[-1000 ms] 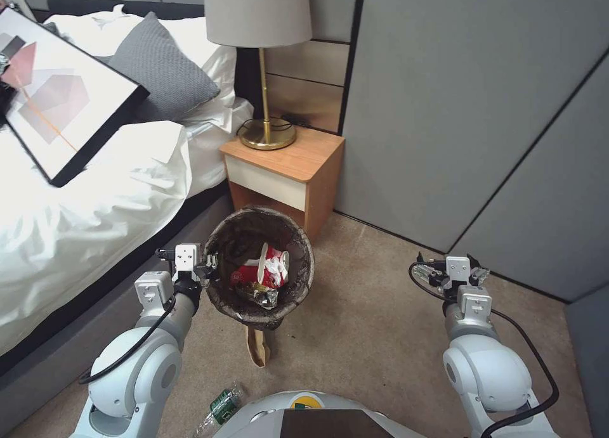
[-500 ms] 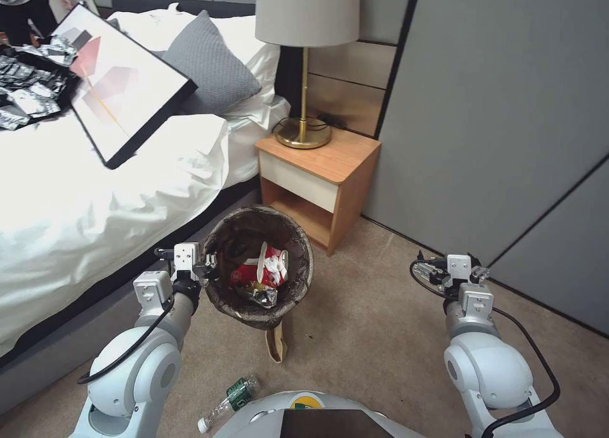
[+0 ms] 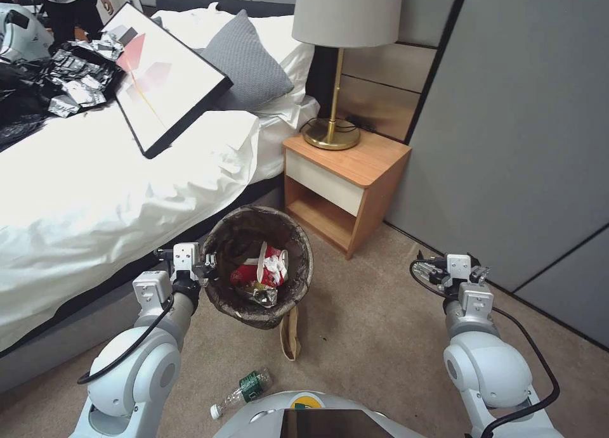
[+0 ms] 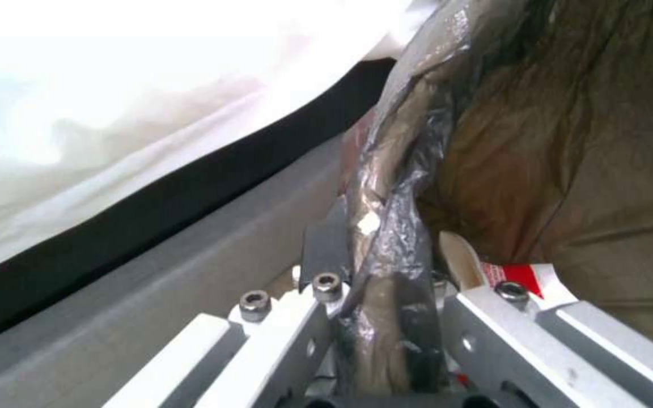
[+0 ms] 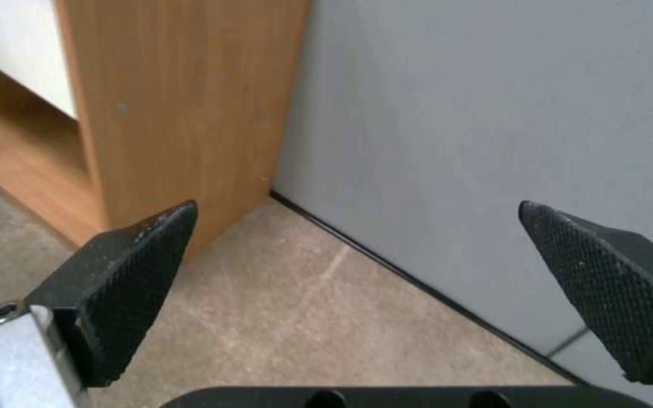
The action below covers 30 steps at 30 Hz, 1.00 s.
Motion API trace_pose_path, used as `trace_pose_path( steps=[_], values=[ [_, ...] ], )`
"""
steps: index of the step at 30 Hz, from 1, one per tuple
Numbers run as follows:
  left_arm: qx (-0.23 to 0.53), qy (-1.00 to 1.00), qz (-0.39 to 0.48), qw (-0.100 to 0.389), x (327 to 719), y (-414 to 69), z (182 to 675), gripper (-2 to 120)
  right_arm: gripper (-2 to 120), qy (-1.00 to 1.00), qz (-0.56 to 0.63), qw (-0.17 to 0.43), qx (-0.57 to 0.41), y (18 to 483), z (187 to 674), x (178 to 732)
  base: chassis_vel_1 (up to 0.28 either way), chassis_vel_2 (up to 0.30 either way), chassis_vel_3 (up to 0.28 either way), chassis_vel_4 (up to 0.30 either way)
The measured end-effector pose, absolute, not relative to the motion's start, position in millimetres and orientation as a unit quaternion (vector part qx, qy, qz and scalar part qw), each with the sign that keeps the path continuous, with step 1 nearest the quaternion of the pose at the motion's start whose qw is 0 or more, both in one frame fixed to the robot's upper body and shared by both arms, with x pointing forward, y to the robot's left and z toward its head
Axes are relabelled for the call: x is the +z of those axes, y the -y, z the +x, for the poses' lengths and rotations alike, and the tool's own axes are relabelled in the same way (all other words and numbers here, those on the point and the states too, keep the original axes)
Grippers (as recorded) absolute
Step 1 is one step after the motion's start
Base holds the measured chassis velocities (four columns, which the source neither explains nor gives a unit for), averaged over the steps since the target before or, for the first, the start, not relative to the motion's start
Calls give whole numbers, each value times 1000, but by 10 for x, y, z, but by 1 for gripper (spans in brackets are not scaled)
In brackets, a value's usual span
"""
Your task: Pick up the trash bin, then pick up the garbage from the floor and place it into the trash bin.
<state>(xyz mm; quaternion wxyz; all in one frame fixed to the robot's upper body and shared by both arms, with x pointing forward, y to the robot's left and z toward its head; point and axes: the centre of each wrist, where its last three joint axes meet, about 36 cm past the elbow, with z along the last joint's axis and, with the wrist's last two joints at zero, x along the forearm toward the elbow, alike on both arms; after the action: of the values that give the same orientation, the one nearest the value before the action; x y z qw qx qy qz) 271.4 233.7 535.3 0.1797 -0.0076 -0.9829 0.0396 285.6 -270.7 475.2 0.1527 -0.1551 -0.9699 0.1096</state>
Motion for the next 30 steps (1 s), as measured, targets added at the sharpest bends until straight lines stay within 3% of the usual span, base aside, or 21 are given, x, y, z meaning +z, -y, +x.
trace_pose_path(
  steps=[30],
  values=[
    [50, 982, -7, 180, 5355, -2349, 2730, 0, 100, 970, -153, 154, 106, 2715, 2901, 4740, 83, 87, 84, 85]
  ],
)
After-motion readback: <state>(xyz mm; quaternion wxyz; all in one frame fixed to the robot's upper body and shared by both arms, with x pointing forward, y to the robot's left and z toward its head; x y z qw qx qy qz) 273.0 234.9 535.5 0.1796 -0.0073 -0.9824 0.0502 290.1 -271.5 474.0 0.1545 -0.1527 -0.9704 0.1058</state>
